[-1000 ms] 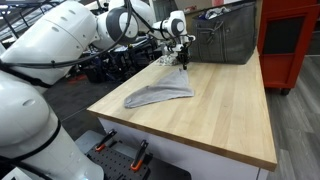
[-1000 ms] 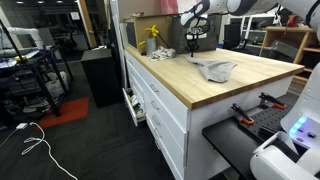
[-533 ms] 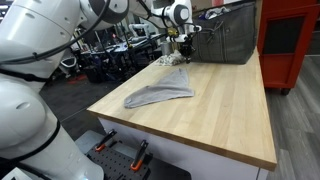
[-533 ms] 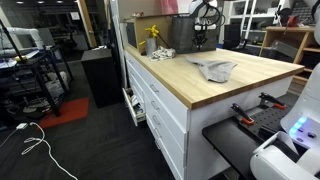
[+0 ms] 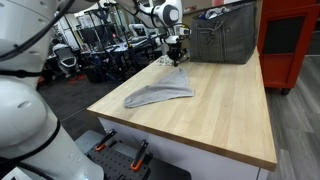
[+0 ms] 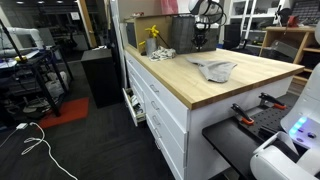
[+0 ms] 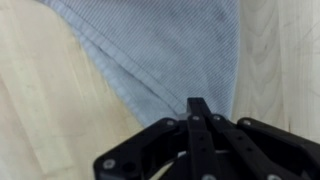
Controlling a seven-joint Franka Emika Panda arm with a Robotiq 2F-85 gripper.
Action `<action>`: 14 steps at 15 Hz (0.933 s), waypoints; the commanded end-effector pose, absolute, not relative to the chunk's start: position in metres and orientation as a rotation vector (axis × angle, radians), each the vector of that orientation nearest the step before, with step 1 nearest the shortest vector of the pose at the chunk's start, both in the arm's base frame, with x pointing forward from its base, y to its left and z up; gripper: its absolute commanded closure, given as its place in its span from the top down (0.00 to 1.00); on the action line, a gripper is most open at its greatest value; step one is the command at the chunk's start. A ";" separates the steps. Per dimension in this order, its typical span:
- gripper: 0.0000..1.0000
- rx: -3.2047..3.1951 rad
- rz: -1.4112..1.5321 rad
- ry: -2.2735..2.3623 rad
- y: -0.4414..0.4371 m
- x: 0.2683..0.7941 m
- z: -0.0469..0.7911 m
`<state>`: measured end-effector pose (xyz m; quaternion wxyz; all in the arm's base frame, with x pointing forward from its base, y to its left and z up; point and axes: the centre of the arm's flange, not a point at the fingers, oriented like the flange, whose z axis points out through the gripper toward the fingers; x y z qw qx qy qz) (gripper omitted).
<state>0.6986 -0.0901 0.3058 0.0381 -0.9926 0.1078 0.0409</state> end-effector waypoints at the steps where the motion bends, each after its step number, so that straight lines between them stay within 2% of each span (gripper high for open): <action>1: 0.00 -3.048 0.182 0.258 -0.063 0.662 0.293; 14: 0.00 -3.142 0.109 0.439 -0.037 0.701 0.237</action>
